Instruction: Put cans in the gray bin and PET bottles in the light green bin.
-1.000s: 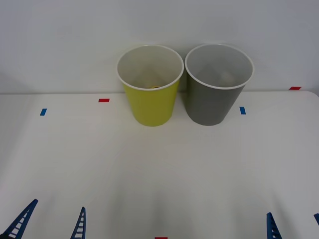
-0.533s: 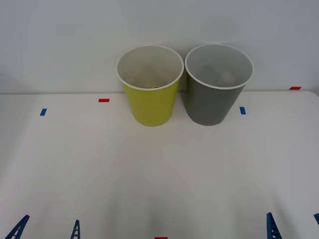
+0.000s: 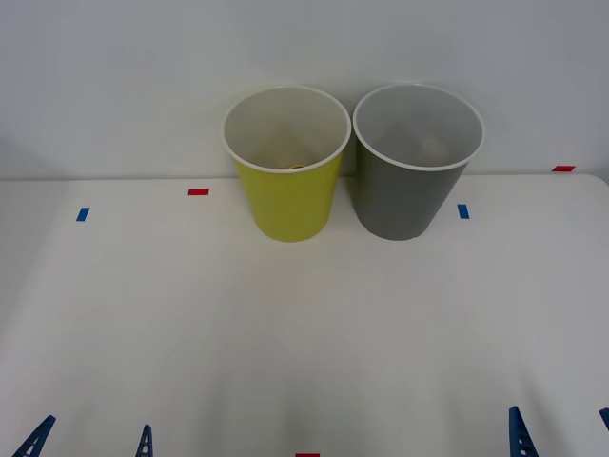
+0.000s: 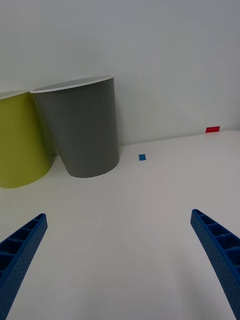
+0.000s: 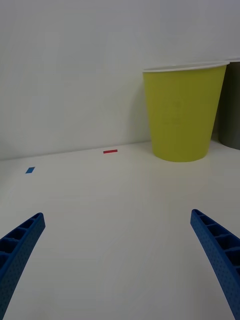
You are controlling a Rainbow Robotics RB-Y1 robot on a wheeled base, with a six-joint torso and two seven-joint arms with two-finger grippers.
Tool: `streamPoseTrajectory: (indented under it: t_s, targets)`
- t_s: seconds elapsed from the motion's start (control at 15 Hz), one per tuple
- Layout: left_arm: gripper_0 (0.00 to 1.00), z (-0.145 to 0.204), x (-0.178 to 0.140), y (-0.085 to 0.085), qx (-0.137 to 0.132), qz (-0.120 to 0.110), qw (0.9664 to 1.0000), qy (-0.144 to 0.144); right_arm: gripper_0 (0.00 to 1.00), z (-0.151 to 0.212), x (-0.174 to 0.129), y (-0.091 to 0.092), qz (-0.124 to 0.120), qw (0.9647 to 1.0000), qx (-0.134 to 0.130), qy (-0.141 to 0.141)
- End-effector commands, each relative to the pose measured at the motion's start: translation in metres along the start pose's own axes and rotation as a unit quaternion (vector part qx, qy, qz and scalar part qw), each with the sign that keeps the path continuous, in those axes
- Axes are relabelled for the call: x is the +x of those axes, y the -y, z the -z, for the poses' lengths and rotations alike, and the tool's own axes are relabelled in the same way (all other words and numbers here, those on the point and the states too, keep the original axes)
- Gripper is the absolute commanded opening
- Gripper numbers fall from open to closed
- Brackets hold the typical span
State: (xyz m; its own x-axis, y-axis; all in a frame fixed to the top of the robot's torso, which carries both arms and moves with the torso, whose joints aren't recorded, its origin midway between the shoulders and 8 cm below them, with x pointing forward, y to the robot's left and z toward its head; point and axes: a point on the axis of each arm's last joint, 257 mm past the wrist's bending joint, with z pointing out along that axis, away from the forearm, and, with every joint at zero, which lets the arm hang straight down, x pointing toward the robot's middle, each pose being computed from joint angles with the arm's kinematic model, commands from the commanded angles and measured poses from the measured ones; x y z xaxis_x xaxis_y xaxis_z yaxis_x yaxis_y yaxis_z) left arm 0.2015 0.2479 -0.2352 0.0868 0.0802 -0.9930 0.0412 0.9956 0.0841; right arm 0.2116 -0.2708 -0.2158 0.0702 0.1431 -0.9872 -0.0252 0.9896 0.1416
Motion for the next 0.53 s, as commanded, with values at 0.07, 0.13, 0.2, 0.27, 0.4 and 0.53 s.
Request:
streamPoseTrajectory:
  t_s: [0.07, 0.13, 0.2, 0.27, 0.4, 0.53]
  targets:
    - [1.00, 0.0000, 0.0001, 0.0000, 0.000, 0.000, 1.0000, 0.000, 1.00, 0.0000, 0.0000, 0.0000, 0.000, 1.0000, 0.000, 0.000]
    - [1.00, 0.0000, 0.0001, 0.0000, 0.000, 0.000, 1.0000, 0.000, 1.00, 0.0000, 0.0000, 0.0000, 0.000, 1.0000, 0.000, 0.000]
    - [1.00, 0.0000, 0.0001, 0.0000, 0.000, 0.000, 1.0000, 0.000, 1.00, 0.0000, 0.0000, 0.0000, 0.000, 1.0000, 0.000, 0.000]
    - [1.00, 0.0000, 0.0001, 0.0000, 0.000, 0.000, 1.0000, 0.000, 1.00, 0.0000, 0.0000, 0.0000, 0.000, 1.0000, 0.000, 0.000]
    - [1.00, 0.0000, 0.0001, 0.0000, 0.000, 0.000, 1.0000, 0.000, 1.00, 0.0000, 0.0000, 0.0000, 0.000, 1.0000, 0.000, 0.000]
    - [1.00, 0.0000, 0.0001, 0.0000, 0.000, 0.000, 1.0000, 0.000, 1.00, 0.0000, 0.0000, 0.0000, 0.000, 1.0000, 0.000, 0.000]
